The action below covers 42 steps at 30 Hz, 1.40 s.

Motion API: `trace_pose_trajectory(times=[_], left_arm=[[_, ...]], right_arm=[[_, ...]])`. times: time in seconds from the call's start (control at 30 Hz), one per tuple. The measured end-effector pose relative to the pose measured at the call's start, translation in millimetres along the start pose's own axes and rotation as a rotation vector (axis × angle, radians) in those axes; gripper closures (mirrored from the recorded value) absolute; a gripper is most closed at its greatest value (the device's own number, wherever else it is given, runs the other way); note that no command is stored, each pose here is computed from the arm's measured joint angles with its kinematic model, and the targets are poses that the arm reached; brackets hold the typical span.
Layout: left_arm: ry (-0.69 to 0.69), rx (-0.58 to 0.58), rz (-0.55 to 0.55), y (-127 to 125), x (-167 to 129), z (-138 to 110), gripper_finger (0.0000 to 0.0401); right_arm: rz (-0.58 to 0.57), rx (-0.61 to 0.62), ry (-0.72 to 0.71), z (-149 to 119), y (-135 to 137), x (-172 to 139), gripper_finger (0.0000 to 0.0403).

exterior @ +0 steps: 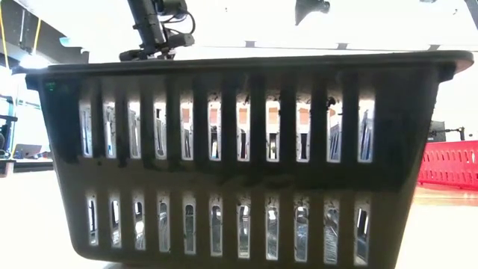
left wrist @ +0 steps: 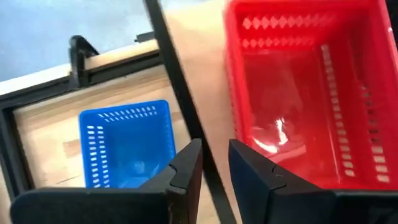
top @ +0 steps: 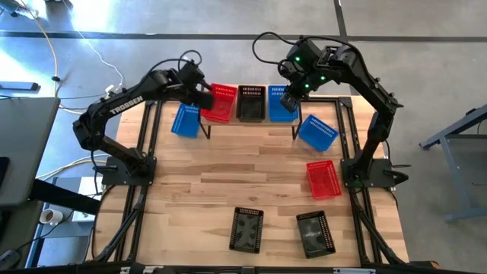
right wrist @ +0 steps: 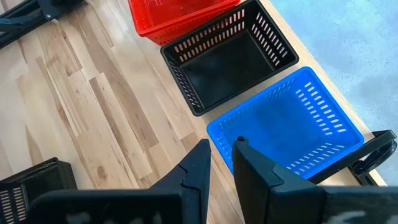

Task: Stack baskets on shelf by color
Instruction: Stack the left red bin on top of the red bin on the shelf, then stack the left black bin on top of the black bin on the shelf

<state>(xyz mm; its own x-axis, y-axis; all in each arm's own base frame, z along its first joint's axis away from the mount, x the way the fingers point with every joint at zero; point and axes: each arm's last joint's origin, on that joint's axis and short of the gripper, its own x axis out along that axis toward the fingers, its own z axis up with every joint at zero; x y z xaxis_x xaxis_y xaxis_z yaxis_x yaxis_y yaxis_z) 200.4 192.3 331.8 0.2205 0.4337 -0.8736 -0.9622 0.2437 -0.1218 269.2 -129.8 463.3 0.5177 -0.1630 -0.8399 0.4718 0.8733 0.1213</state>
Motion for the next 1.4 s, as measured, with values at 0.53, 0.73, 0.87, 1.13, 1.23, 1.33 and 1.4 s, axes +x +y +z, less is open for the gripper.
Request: trace_pose_trajectory(times=[0.53, 0.73, 0.87, 1.13, 1.23, 1.33, 1.4], left_arm=[[0.032, 0.038, -0.007, -13.5, 3.6, -14.4, 0.0332], [0.038, 0.050, -0.019, -16.7, 2.9, -16.7, 0.0332], [0.051, 0.068, -0.009, -14.8, 1.1, -18.5, 0.0332], [0.014, 0.120, -0.044, -10.4, -29.6, -15.9, 0.0332], [-0.041, 0.181, -0.092, -10.6, -50.8, -16.8, 0.0332], [-0.095, 0.251, -0.137, -6.8, -71.6, -23.2, 0.0332], [-0.124, 0.291, -0.164, -3.5, -83.8, -29.5, 0.0332]], right_arm=[[0.000, 0.000, 0.000, 0.0, 0.0, -0.1, 0.0348], [0.000, 0.000, 0.000, 0.0, 0.0, -0.1, 0.0348], [0.000, 0.000, 0.000, 0.0, 0.0, -0.1, 0.0348], [0.077, 0.064, 0.017, -2.4, 19.0, 0.9, 0.0348], [0.101, 0.101, 0.030, -5.2, 34.0, 1.4, 0.0348], [0.114, 0.150, 0.042, -9.2, 51.3, 1.5, 0.0348], [0.110, 0.170, 0.051, -12.1, 64.4, 3.0, 0.0348]])
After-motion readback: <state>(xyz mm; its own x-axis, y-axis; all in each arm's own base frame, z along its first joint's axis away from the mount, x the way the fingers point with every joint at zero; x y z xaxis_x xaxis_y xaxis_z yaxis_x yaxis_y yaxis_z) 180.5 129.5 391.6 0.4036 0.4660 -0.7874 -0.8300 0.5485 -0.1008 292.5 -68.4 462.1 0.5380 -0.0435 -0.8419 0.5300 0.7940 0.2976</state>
